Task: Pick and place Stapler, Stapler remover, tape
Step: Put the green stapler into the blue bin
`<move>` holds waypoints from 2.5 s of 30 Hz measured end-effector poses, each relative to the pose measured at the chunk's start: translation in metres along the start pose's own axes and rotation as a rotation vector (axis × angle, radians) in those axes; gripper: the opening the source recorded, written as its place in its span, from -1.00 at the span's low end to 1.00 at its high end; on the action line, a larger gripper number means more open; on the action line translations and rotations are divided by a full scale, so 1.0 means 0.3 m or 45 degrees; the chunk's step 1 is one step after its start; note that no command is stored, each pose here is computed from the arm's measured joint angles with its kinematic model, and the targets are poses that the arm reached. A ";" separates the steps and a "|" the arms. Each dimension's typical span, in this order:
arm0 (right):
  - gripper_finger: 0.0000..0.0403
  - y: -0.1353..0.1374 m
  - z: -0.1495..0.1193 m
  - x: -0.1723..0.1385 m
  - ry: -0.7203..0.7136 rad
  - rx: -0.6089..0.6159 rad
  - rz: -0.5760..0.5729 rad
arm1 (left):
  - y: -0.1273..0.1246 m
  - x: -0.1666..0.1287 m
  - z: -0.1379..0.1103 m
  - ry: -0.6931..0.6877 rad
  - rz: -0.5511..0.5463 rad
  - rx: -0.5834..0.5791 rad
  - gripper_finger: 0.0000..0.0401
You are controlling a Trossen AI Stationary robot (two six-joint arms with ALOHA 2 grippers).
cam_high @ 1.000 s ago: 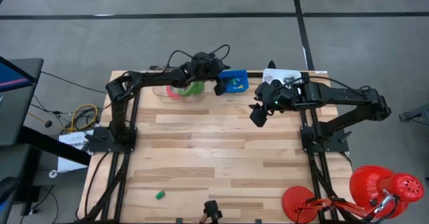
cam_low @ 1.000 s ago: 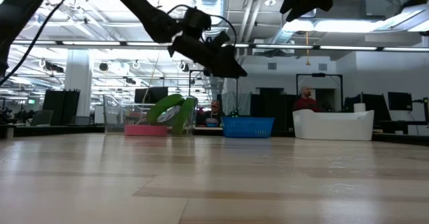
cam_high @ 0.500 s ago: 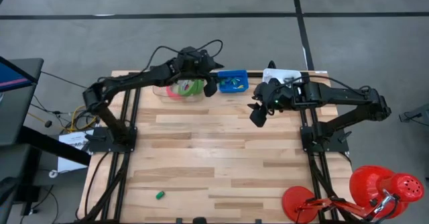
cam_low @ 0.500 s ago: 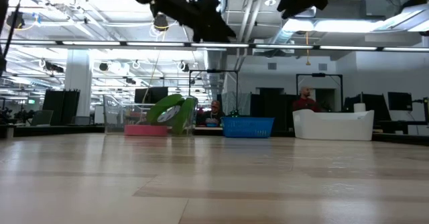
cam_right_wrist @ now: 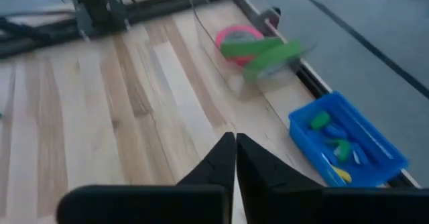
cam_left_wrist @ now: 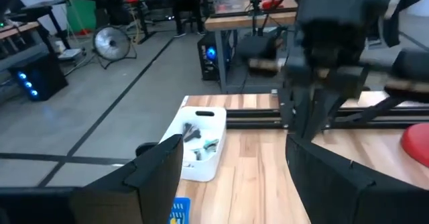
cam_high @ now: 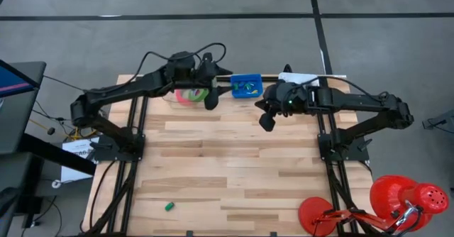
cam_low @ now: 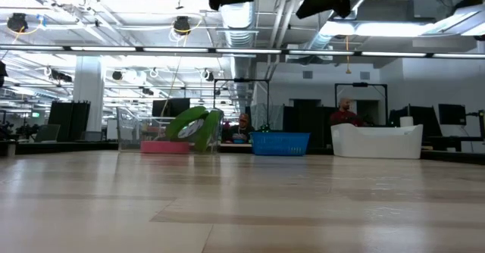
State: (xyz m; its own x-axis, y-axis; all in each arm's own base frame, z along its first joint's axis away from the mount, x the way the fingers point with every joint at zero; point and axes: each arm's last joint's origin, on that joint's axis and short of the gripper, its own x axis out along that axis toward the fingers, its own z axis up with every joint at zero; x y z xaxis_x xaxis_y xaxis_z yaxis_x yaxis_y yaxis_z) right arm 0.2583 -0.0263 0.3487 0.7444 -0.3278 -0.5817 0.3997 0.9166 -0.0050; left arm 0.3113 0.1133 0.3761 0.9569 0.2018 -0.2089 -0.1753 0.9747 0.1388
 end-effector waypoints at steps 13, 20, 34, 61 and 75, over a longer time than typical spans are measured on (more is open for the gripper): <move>-1.00 0.166 -0.055 0.012 -0.256 0.039 0.284 | -0.016 -0.016 0.010 -0.001 -0.017 0.003 0.26; -1.00 0.197 -0.086 -0.063 -0.224 -0.013 0.332 | -0.016 -0.018 0.009 0.009 -0.018 0.001 0.26; -1.00 0.021 -0.332 -0.094 -0.410 0.103 0.290 | -0.016 -0.020 0.010 0.008 -0.018 0.005 0.26; -1.00 -0.120 -0.677 -0.082 -0.583 0.030 0.417 | -0.013 -0.020 0.011 0.008 0.017 0.006 0.26; -1.00 -0.129 -0.750 -0.088 -0.684 0.029 0.538 | -0.010 -0.020 0.011 0.013 0.050 0.007 0.26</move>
State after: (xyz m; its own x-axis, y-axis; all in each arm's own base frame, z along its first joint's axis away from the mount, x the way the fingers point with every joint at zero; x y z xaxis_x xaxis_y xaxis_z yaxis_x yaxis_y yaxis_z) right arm 0.1029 -0.0017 0.1812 0.9988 -0.0164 -0.0456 0.0233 0.9877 0.1547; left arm 0.3069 0.1088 0.3800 0.9467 0.2412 -0.2134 -0.2116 0.9654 0.1524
